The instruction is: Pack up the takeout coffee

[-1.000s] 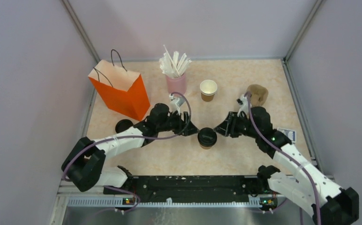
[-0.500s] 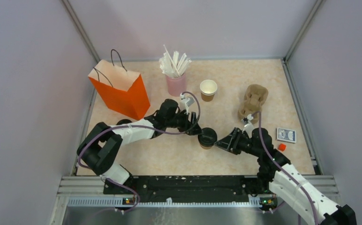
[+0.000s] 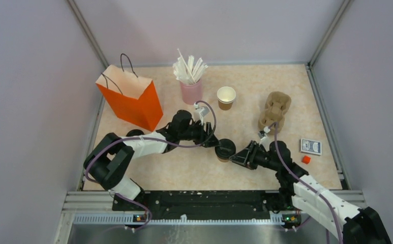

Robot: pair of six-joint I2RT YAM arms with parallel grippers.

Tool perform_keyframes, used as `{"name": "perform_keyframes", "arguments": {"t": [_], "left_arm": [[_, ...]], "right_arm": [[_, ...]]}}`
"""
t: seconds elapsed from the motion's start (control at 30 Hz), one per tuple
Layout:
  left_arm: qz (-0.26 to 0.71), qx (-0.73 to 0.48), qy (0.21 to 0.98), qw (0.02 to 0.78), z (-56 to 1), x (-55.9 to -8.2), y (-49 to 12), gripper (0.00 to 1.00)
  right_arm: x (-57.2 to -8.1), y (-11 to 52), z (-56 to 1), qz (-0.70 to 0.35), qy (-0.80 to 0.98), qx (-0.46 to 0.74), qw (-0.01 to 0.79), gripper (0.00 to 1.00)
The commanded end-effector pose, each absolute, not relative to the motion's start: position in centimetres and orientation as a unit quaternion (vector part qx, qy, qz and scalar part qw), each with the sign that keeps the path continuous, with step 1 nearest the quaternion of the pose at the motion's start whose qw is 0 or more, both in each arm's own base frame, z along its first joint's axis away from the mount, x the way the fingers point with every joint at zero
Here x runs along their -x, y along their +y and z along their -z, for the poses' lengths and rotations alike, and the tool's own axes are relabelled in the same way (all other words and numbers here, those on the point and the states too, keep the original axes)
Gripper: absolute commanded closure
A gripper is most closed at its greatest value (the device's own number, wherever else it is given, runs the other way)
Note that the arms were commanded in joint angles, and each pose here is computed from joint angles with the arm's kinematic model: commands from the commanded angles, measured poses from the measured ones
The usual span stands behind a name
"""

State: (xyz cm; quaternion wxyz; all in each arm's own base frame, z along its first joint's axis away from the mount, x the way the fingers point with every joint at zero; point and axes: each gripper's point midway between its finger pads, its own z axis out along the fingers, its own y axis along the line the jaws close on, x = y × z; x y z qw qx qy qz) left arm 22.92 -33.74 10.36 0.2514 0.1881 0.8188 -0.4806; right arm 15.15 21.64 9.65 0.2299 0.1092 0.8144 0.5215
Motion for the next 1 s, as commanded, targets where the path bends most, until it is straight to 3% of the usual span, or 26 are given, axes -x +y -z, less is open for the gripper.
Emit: {"name": "perform_keyframes", "arguments": {"t": [0.0,0.4,0.97], "left_arm": [[0.482,-0.189,0.818,0.250,-9.9,-22.5,-33.8,0.38],[0.467,-0.184,0.831,0.241,-8.6,-22.4,-33.9,0.40],[0.442,-0.175,0.852,0.219,-5.6,-22.1,-33.4,0.41]], "right_arm": [[-16.1,22.3,-11.0,-0.539,0.798,-0.101,0.252,0.61],[-16.6,20.5,-7.1,-0.475,0.828,-0.153,0.255,0.74],[-15.5,17.1,0.0,-0.387,0.863,-0.206,0.252,0.82]]}}
